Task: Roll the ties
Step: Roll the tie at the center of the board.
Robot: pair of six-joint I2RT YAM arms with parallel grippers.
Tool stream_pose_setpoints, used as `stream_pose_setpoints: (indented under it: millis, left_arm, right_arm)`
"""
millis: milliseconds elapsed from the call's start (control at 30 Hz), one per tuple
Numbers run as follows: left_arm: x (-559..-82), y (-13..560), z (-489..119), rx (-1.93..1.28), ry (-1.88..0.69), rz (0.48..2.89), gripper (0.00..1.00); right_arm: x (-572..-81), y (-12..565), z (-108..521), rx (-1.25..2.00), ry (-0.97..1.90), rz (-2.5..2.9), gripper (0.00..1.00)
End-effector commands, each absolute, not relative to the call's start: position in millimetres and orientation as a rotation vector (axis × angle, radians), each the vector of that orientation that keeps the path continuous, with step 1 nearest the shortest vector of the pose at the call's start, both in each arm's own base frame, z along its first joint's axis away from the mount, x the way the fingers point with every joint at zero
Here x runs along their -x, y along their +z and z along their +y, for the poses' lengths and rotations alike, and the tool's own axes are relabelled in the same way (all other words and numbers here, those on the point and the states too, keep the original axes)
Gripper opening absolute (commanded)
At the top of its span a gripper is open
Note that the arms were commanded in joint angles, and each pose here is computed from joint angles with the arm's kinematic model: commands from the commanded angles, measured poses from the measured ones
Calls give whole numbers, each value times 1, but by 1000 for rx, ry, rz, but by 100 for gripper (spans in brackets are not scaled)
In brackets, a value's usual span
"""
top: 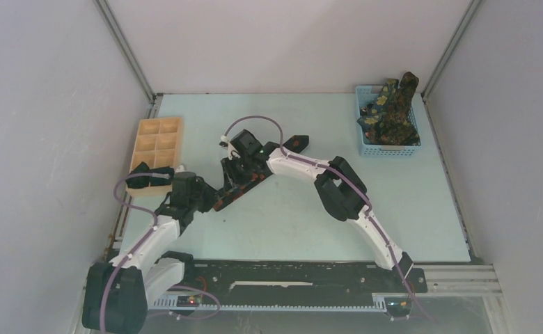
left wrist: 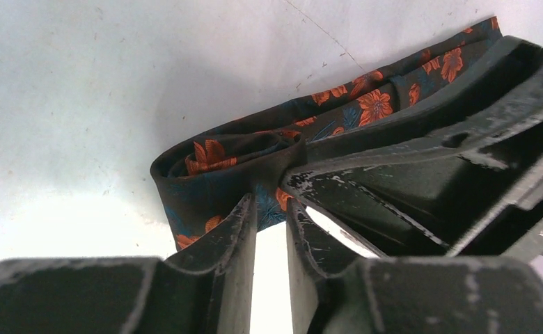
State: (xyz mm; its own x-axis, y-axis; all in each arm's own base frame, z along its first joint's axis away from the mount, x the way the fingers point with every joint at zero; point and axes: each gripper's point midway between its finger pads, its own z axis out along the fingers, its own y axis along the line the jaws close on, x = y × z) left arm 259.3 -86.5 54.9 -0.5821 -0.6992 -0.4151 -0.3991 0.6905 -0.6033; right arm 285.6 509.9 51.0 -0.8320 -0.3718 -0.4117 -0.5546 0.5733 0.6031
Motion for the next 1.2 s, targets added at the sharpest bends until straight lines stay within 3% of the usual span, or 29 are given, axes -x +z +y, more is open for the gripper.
stream_pose_setpoints:
  millis: [0,133,400,633,1167]
  left_arm:
    - [-259,57,-86,830,-604,2234,30]
    - [-259,63,-87,825,-607,2228,39]
    - [-249,89,-64,825,-487,2168,70]
    - [-240,84,-53,860,-531,2112,72]
    - [-243,48,-60,991,-713,2075,61]
  right_arm:
    - [-289,54,518,788,1092,2542,33]
    - [-289,47,518,789,1077,2553,29]
    - [-293,36,513,781,1049,2574,24]
    - [-293,28,512,776,1050,2588,23]
    - [-290,22,511,766,1065,2602,21]
